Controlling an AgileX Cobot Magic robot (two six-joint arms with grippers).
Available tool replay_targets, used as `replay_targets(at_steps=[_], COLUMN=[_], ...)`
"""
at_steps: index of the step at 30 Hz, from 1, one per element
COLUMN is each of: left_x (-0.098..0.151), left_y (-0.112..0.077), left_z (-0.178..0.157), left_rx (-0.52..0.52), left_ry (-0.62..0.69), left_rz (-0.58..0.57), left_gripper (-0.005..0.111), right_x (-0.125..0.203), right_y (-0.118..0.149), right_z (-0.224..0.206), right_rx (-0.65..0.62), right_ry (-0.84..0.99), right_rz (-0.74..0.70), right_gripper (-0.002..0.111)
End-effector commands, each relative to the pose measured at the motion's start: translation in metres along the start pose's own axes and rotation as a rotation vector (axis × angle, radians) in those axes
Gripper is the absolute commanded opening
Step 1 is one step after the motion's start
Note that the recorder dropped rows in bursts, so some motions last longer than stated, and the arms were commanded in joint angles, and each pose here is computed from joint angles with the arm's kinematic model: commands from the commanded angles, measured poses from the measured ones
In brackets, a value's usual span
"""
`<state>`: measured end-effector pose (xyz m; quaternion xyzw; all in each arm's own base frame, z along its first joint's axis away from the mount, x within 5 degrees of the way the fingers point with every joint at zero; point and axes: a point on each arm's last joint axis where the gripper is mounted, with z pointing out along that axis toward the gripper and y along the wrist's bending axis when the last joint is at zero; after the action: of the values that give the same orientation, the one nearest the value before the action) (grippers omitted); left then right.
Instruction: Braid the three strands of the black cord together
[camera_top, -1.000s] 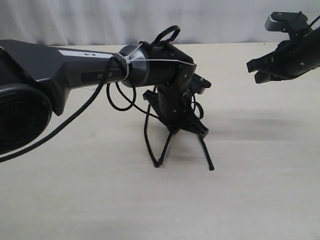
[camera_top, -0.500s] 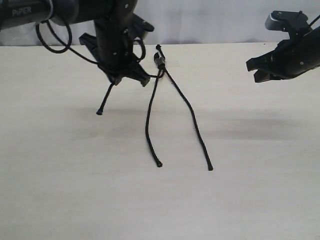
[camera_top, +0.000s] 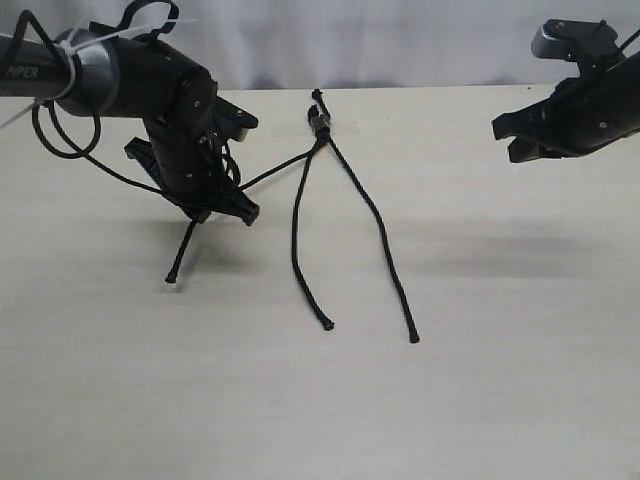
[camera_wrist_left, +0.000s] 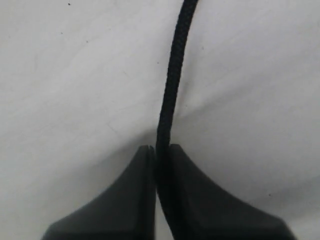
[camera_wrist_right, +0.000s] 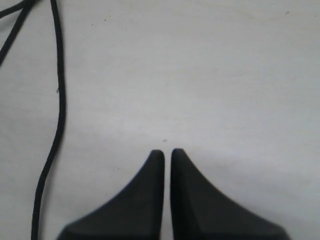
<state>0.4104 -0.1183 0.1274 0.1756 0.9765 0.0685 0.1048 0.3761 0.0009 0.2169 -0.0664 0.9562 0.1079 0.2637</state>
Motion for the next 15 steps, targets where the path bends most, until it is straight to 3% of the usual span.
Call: replay_targets(at_steps=[1,4,6,10,14,15], left_x=[0.0,-0.001,-0.001,-0.003,-0.005,-0.004], left_y=[0.0,-0.001,-0.001,-0.001,0.005,0.009], left_z=[-0.001,-0.001,-0.001,-0.005,-0.043,-0.058], left_rx=[0.006,0.01,0.01,0.018,0.016,0.004], left_ry=[-0.012,-0.017,-0.02,-0.05,-0.141,-0.191], left_rz=[-0.018,-0.009,0.002,0.077,0.097,0.098], left_gripper=[0.032,0.05,0.051,0.03,0.001,0.0], right_x=[-0.001,-0.001,-0.001,-0.002,-0.002,-0.002], right_y=[-0.002,-0.002,-0.002,0.008,0.043,0.055], right_z=[-0.001,-0.001,-0.001,0.001,0.008,0.011], right_rx=[0.011,0.011,0.011,-0.014,-0.065,-0.082], right_ry=[-0.024,-0.024,-0.024,-0.021,0.0,0.006], right_rz=[0.027,0.027,0.029,0.021,-0.049,-0.074], right_gripper=[0.005,0.005,0.005,0.01,0.023,0.026])
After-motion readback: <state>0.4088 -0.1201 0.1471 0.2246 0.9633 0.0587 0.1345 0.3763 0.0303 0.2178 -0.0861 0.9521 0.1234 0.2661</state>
